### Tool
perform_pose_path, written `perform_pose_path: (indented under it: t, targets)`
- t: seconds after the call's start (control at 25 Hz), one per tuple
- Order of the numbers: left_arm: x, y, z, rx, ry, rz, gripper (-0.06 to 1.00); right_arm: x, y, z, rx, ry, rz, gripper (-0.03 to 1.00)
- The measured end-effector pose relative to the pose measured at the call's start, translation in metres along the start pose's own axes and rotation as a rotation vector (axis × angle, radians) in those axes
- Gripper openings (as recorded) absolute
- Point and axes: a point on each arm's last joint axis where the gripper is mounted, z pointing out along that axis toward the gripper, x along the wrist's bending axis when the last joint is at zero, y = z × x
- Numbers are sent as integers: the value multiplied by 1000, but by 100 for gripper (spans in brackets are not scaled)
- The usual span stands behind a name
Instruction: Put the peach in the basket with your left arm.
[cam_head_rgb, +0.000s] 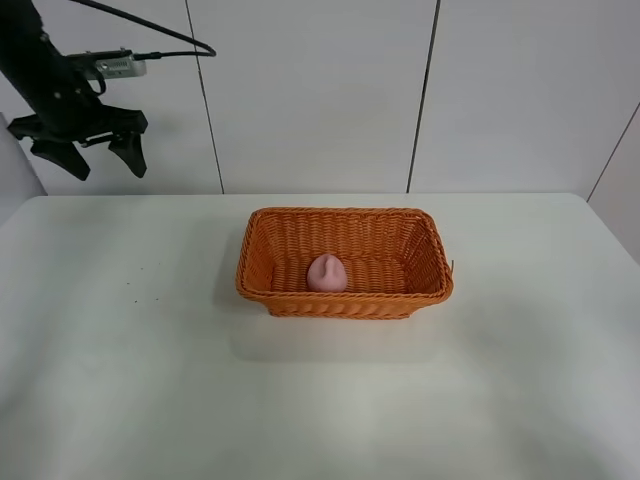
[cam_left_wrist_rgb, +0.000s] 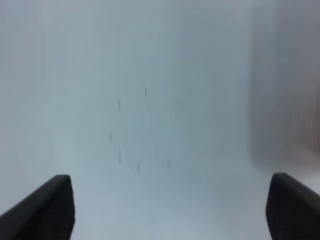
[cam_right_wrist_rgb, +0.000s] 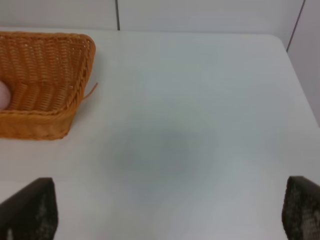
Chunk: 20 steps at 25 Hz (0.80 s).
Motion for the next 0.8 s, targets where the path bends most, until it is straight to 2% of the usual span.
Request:
perform_pose_path:
  t: [0.16, 0.36, 0.6, 0.72, 0.8]
  targets:
    - [-3, -57, -34, 22, 7, 0, 80, 0, 0, 0, 0, 0, 0, 69]
    - [-2, -145, -71, 0, 58, 15, 79, 0, 0, 0, 0, 0, 0, 69]
    - [1, -257, -74, -30, 82, 1, 79, 0, 0, 0, 0, 0, 0, 69]
    - [2, -304, -68, -91, 82, 6, 79, 0, 0, 0, 0, 0, 0, 69]
    - [3, -329, -65, -172, 81, 10, 79, 0, 0, 0, 0, 0, 0, 69]
